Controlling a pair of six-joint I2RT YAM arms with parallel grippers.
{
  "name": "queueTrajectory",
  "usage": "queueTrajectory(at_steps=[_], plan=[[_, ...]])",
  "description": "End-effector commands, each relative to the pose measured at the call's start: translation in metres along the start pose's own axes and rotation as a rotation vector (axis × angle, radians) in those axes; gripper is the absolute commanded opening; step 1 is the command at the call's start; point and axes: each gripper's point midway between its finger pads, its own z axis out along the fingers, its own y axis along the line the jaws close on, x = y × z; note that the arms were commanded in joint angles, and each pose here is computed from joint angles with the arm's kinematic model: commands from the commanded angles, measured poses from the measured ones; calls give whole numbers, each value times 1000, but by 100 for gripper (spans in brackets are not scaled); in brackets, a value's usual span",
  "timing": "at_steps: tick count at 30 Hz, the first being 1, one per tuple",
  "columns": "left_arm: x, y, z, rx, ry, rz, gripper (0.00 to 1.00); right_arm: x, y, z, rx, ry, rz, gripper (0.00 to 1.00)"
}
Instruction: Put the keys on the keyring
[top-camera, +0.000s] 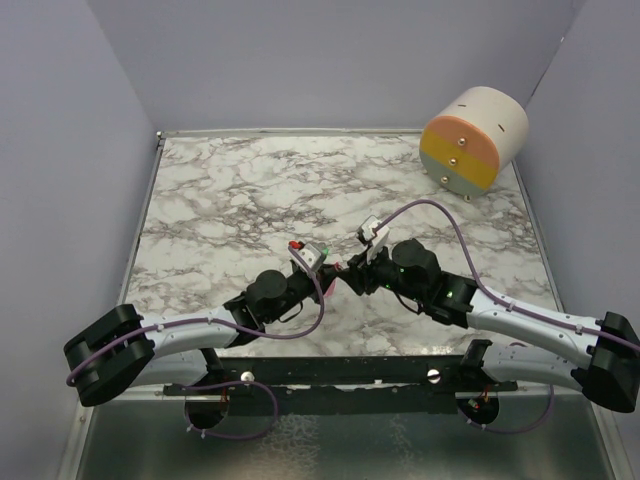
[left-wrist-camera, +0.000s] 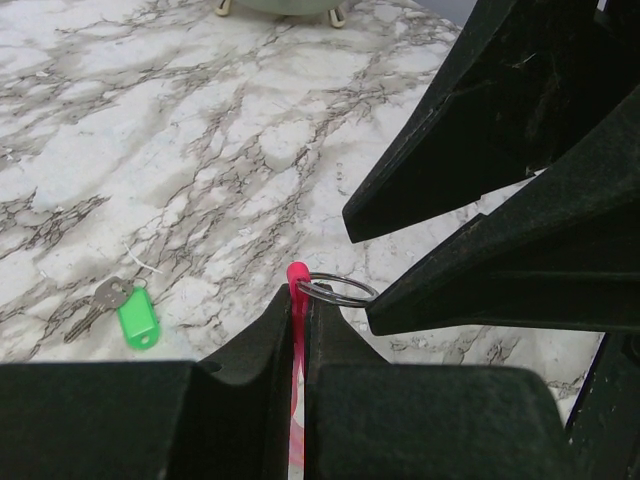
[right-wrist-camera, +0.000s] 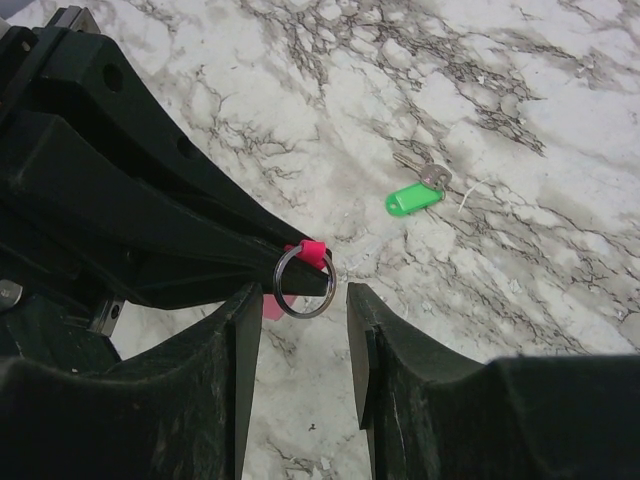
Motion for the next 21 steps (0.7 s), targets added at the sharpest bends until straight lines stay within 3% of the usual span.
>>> queueTrajectory(at_steps=[1, 17, 21], plan=[[-15, -9, 2, 38, -27, -4, 0, -13, 2, -2, -3, -25, -16, 40], [-14, -9, 5, 32, 1, -9, 0, 2, 2, 7, -5, 25, -11, 36], [-12, -11, 4, 40, 9, -10, 0, 1, 0, 6, 10, 20, -12, 25]])
